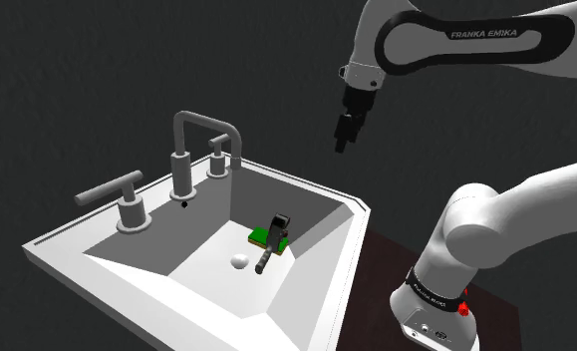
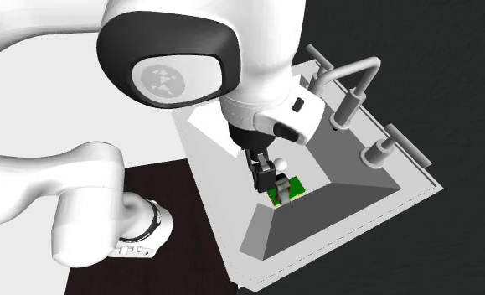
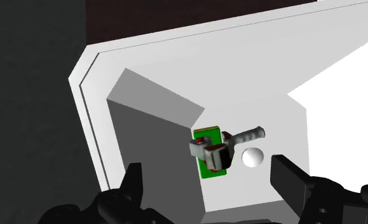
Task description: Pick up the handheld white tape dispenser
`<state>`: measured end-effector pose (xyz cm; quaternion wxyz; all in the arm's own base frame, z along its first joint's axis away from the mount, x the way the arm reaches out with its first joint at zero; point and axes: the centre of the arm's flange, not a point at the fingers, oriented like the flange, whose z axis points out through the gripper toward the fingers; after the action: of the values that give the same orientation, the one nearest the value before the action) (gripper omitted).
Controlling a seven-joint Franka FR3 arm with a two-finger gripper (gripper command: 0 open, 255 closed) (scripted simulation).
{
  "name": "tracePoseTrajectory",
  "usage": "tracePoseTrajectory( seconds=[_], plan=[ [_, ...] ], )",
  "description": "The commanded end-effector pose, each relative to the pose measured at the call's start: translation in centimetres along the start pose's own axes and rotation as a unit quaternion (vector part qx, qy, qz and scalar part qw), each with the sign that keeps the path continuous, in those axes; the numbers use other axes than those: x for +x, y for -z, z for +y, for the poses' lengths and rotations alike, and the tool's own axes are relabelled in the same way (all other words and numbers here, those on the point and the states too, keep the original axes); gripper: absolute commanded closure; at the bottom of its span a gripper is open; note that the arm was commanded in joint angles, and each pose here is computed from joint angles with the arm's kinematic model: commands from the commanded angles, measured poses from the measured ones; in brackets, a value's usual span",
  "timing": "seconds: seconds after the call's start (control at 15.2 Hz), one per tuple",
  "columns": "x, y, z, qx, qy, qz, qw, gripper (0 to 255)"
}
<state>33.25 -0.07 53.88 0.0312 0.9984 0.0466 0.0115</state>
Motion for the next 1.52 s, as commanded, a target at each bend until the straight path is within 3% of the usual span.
tracePoseTrajectory(
  seconds=[0.0, 0.73, 1.45],
  plan=[
    [1.1, -2.4, -0.3, -0.001, 0.016, 0.004, 0.9999, 0],
    [7.8, -14.6, -3.6, -0.003, 0.103, 0.016, 0.9945, 0],
    [14.2, -26.6, -8.0, -0.006, 0.189, 0.029, 0.9816, 0]
  ],
)
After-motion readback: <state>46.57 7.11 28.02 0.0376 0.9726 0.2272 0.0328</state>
